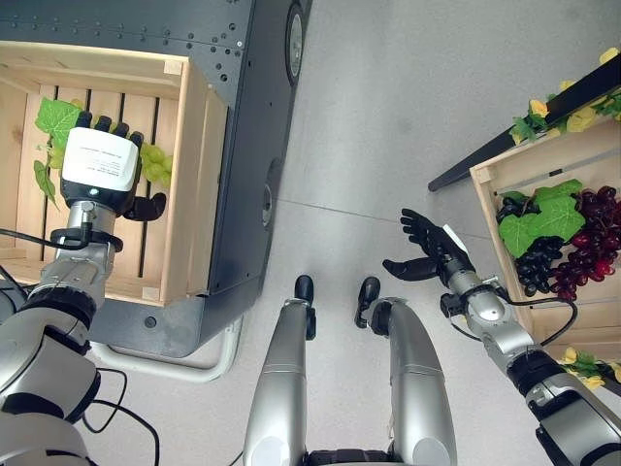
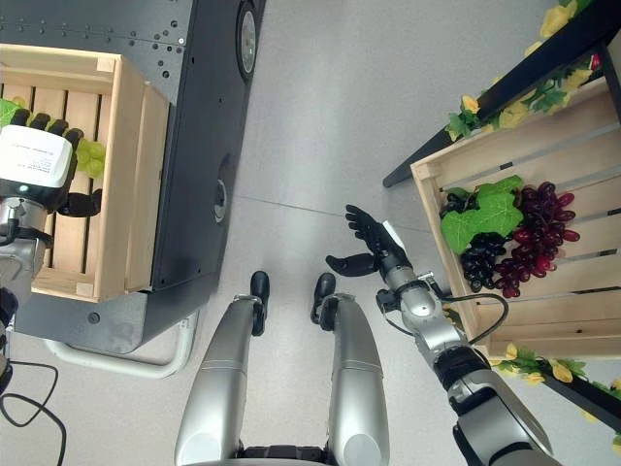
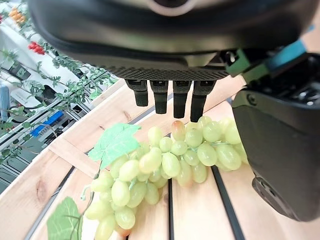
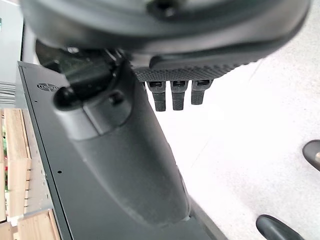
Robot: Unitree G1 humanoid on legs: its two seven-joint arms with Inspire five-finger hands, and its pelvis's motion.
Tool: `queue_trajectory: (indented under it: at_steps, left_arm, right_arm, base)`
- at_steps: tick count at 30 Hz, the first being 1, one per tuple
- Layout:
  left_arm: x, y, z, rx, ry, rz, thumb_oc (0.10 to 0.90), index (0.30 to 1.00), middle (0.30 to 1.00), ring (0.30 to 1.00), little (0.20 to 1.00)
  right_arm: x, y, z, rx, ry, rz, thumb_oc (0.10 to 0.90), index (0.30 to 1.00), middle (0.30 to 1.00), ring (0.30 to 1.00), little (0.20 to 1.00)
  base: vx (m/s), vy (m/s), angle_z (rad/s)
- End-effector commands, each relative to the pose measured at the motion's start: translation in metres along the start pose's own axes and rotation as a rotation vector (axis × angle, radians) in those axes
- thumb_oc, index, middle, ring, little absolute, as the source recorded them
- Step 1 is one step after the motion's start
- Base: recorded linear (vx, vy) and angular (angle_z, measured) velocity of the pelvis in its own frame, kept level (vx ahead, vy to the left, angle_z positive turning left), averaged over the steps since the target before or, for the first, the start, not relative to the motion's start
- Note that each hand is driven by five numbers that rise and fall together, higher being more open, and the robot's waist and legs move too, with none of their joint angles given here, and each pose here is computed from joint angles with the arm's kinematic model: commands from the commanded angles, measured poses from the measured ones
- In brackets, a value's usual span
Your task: Pick up the fruits from the basket on one side to the basket on the other side
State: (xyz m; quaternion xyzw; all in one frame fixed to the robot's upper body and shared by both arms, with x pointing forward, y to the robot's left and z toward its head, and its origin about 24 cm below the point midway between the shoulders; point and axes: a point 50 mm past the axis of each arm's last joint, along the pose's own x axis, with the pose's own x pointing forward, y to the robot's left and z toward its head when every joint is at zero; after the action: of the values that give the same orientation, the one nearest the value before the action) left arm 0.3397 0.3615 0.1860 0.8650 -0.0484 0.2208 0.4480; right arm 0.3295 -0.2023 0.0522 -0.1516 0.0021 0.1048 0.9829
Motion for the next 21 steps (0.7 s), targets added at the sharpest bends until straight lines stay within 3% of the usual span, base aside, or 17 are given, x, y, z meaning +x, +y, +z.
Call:
queue_trajectory:
  at_steps: [1,11,21]
  left_arm:
    - [0.008,0.026,-0.067,0.161,0.216,0.058,0.800,0.900,0.900,0.900,0.900]
    - [0.028,0.051,-0.078,0.257,0.223,0.044,0.800,0.900,0.900,0.900,0.900]
    - [0.043,0.066,-0.063,0.275,0.091,0.068,0.800,0.900,0.900,0.900,0.900]
  right_arm:
    - [-0.004,-0.019,0.016,-0.018,-0.086,0.006,0.800,0.900,0.900,0.900,0.900]
    - [-0.007,-0.020,0.011,0.011,-0.091,0.003,0.800,0.900,0.900,0.900,0.900]
    - [-0.005,-0.014,0.014,0.047,-0.118,0.012,0.800,0.900,0.900,0.900,0.900]
  base:
    - [0.01,0.002,0.06]
    - [0.00,0.000,0.00]
    - [0.00,0.010,0.05]
